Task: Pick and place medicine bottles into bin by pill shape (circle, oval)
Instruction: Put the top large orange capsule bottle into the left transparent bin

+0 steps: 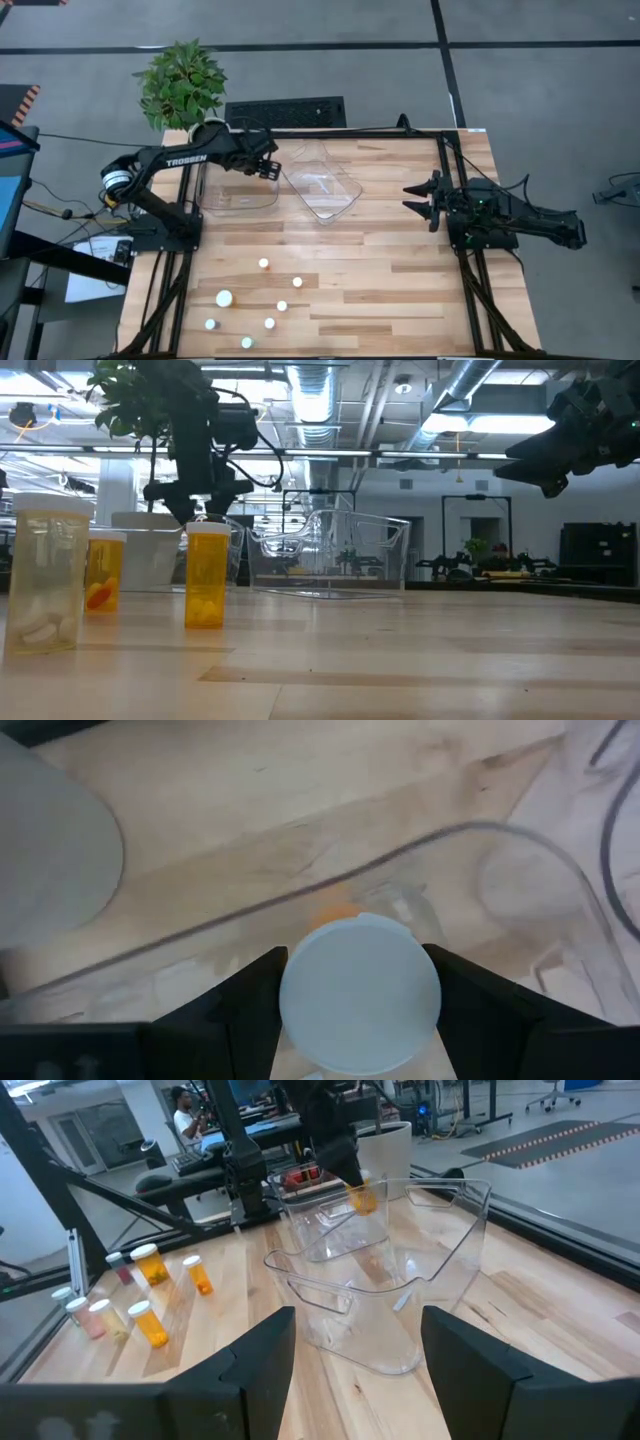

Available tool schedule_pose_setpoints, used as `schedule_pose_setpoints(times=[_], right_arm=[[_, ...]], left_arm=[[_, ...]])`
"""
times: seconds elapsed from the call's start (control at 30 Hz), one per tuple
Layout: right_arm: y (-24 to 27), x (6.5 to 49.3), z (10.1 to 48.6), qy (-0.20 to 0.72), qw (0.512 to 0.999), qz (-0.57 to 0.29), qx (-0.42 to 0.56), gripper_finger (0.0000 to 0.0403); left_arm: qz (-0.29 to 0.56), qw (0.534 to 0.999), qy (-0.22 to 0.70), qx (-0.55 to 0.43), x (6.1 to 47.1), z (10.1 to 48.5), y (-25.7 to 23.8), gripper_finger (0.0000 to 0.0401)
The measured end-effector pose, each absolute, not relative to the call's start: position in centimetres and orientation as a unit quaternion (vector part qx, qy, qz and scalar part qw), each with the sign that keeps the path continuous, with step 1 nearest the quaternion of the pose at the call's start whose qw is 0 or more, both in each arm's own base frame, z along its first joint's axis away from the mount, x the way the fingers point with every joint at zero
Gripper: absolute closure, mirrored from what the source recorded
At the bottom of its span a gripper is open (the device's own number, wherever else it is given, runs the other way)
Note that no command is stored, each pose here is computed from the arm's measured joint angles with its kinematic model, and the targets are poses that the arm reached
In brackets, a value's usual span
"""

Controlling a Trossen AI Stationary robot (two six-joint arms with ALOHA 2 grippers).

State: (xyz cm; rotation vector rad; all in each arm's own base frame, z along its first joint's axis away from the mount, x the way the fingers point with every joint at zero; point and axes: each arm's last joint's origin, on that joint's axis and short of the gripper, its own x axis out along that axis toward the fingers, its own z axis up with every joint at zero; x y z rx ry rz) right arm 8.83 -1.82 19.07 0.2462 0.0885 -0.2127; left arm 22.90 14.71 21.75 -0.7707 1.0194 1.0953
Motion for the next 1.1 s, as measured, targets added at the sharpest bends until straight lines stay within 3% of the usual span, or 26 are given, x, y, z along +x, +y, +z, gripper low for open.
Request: schedule_pose_setpoints(times=[0.33,1.1], right_arm=[[-1.8,8.8,19.0,0.05,0.985,-0.107,0.123,0.0178],[-1.8,8.8,18.9,0.05,0.985,-0.107,0.124,0.0178]], left_arm=[[0.465,0.653,0.45,-0.394,22.1,20.2,15.1,0.0184],[0.438,0.649,0.472,-0.404,23.1,17.8,16.3,0.0185]])
